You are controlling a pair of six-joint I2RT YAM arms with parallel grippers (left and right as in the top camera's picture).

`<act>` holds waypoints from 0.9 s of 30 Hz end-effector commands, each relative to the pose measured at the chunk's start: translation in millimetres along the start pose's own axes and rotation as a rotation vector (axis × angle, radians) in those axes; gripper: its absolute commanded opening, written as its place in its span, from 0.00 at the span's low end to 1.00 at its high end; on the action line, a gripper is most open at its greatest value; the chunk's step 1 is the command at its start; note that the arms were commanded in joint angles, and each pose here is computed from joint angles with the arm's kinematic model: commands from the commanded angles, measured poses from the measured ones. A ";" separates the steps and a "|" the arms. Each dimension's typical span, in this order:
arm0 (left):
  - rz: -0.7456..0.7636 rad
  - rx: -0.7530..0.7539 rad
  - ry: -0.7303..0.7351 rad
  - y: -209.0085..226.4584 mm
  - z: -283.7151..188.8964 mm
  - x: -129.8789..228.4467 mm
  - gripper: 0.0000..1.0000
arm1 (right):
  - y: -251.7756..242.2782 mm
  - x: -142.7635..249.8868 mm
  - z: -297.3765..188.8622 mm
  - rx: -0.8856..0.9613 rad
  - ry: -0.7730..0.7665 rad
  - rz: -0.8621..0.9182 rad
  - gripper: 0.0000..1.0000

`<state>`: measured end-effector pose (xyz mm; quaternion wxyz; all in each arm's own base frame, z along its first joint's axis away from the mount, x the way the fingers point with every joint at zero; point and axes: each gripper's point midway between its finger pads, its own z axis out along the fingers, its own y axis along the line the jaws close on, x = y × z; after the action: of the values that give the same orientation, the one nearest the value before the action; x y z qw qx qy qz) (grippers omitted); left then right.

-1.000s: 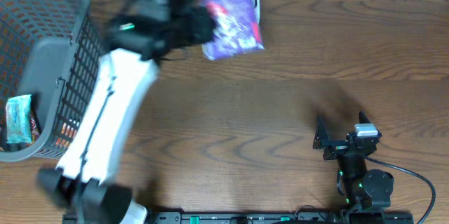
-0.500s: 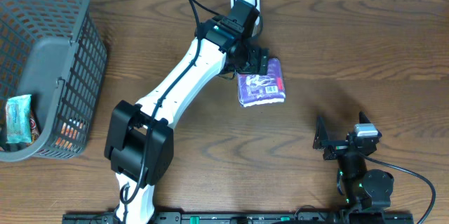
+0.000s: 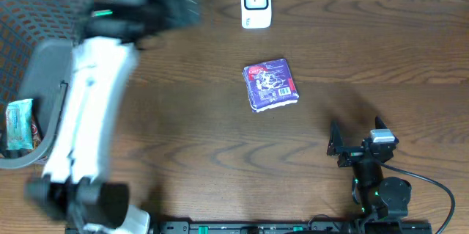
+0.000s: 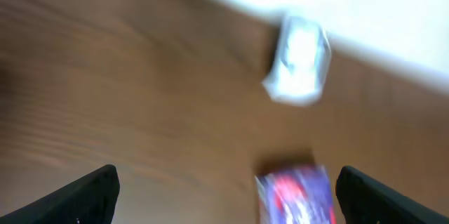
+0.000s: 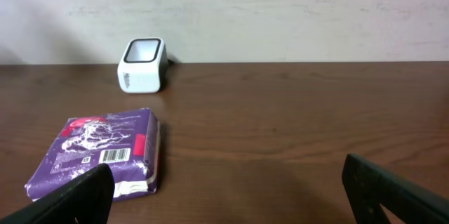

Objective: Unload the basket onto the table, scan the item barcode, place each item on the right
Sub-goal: 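Lift the purple pack out and place it beside the scanner, then reach the left gripper into the basket and grasp the green wipes pack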

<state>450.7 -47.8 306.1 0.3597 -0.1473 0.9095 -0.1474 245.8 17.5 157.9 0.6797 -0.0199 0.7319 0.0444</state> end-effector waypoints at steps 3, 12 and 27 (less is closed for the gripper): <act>-0.252 -0.267 -0.216 141.1 -72.9 -57.8 0.98 | -2.5 0.6 -0.2 0.013 0.000 -0.004 0.99; -0.635 -0.552 -0.126 310.7 -101.5 -11.0 0.97 | -2.5 0.6 -0.2 0.013 0.000 -0.004 0.99; -0.401 -0.892 0.198 406.7 -42.1 80.6 0.93 | -2.5 0.6 -0.2 0.013 0.000 -0.004 0.99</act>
<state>305.3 291.8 134.8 0.1449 -0.4878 0.8500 0.1358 245.8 17.5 157.9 0.6797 -0.0199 0.7319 0.0444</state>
